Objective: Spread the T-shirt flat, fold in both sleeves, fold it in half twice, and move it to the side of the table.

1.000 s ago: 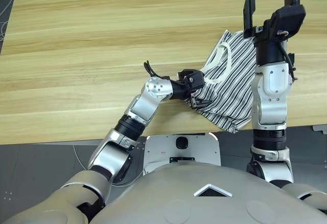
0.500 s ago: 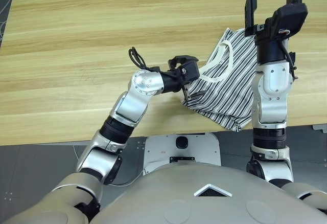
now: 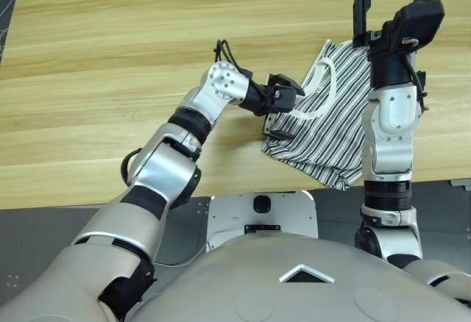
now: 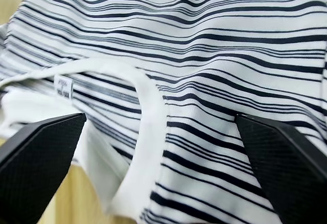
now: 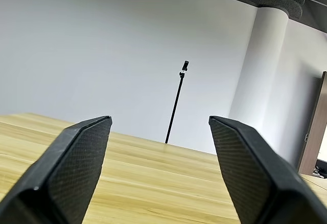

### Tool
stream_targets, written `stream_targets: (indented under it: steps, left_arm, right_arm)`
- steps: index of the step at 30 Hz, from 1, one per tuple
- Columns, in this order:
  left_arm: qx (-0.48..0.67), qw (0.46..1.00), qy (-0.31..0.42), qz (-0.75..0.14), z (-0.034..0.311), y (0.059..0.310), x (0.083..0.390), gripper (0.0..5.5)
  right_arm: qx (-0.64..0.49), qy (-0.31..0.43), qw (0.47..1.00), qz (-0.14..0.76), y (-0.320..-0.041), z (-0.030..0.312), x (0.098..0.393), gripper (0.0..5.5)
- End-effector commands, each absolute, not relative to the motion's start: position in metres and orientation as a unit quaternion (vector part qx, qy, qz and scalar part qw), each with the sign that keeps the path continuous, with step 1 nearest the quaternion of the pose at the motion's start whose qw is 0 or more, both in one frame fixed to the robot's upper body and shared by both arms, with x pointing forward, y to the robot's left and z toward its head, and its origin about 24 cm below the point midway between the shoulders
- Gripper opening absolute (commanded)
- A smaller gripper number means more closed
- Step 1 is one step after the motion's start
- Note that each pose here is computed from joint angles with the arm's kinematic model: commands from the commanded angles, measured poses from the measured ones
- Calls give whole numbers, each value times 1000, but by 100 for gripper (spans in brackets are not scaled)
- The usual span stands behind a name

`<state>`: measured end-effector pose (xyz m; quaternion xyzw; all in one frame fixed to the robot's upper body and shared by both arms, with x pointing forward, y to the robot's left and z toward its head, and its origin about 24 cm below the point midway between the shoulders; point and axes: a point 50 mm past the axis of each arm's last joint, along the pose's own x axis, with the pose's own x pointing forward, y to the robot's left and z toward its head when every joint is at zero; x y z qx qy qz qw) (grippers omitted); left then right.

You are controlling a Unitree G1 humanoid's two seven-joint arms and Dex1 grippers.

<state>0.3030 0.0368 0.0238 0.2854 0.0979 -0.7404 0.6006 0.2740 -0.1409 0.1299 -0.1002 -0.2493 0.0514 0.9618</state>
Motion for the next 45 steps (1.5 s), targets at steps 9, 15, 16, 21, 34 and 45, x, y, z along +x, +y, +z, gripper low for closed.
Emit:
stream_targets:
  steps: [9,15,16,21,34,45]
  left_arm:
    - [306,552,235,-739,-22,58,282,547]
    - [179,579,362,-709,-44,108,267,547]
    - [165,576,372,-709,-45,112,264,547]
    - [143,597,405,-678,-59,117,252,547]
    - [130,748,449,-470,-91,158,231,547]
    - [96,778,470,-405,-76,185,185,547]
  right_arm:
    - [-82,-265,959,53,-135,138,272,353]
    - [-77,-269,959,37,-138,140,270,353]
    - [-77,-270,959,34,-139,140,269,353]
    - [-74,-273,959,27,-140,142,268,353]
    - [-73,-274,959,11,-146,141,267,353]
    - [-76,-272,959,4,-149,141,265,353]
